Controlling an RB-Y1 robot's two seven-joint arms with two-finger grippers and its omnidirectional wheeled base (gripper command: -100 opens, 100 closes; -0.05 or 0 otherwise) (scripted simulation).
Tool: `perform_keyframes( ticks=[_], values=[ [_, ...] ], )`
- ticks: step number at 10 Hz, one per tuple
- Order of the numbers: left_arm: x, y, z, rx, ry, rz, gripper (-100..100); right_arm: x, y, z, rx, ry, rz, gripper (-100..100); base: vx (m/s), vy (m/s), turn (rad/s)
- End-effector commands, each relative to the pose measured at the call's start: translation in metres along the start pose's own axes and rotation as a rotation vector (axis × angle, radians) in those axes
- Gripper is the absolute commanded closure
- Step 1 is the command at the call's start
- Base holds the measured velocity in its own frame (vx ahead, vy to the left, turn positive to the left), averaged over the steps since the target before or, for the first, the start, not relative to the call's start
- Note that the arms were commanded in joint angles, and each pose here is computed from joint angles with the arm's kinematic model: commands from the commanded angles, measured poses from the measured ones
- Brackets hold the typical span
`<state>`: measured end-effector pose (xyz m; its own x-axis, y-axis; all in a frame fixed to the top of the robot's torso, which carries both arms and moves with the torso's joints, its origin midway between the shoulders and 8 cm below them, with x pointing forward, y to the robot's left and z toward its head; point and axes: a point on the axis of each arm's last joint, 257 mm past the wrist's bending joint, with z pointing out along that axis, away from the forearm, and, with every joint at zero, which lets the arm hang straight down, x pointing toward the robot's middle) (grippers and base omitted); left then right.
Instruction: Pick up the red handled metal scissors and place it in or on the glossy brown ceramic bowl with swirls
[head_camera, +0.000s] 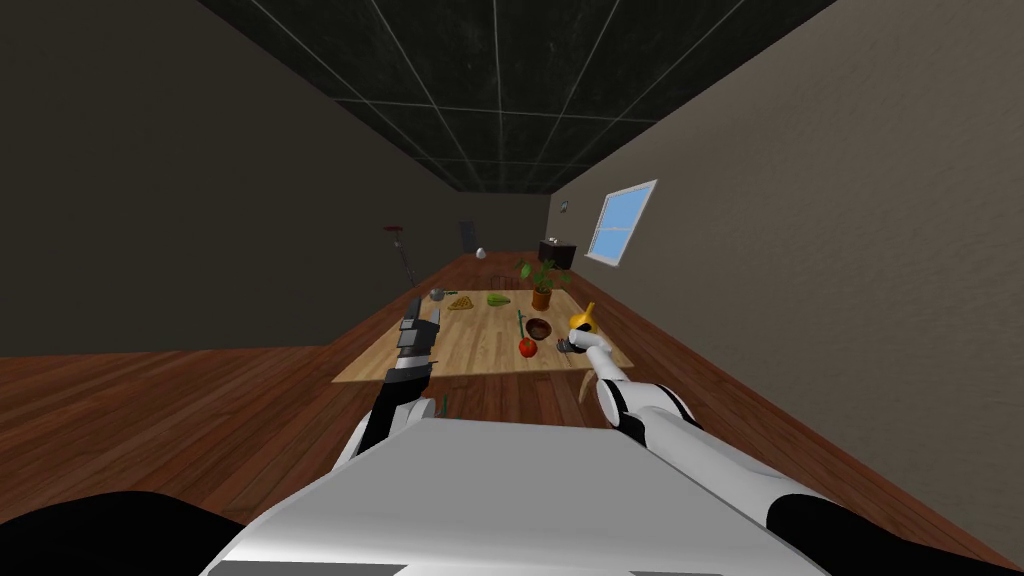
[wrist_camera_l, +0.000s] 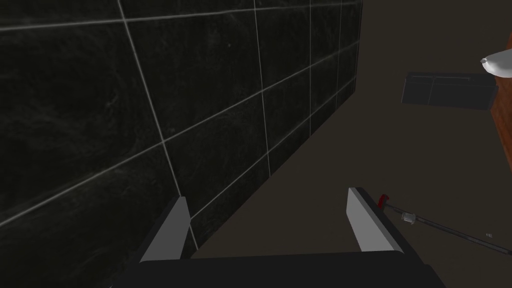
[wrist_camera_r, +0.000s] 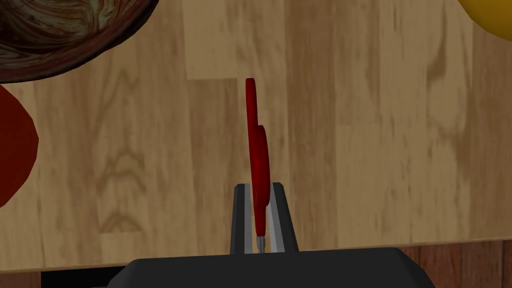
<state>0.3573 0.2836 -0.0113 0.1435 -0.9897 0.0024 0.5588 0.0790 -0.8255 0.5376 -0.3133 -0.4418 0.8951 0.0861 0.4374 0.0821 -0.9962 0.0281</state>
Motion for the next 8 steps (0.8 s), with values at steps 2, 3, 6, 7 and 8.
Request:
perform_keyframes(
  ticks=[2,3,6,7,8],
  values=[
    [0.000,0.000,0.000,0.000,0.000,0.000,0,0.023,0.006,-0.014,-0.013,0.000,0.018,100,-0.005,0.045,0.068],
    [0.000,0.000,0.000,0.000,0.000,0.000,0,0.028,0.007,-0.018,-0.014,0.000,0.022,100,0.011,0.060,0.055],
    [0.000,0.000,0.000,0.000,0.000,0.000,0,0.050,0.008,-0.033,-0.015,0.001,0.039,100,0.025,0.060,0.053],
    [0.000,0.000,0.000,0.000,0.000,0.000,0,0.060,0.008,-0.040,-0.012,0.002,0.045,100,0.035,0.062,0.059],
    [0.000,0.000,0.000,0.000,0.000,0.000,0,0.064,0.007,-0.044,-0.010,0.003,0.048,100,0.044,0.060,0.042]
  ],
)
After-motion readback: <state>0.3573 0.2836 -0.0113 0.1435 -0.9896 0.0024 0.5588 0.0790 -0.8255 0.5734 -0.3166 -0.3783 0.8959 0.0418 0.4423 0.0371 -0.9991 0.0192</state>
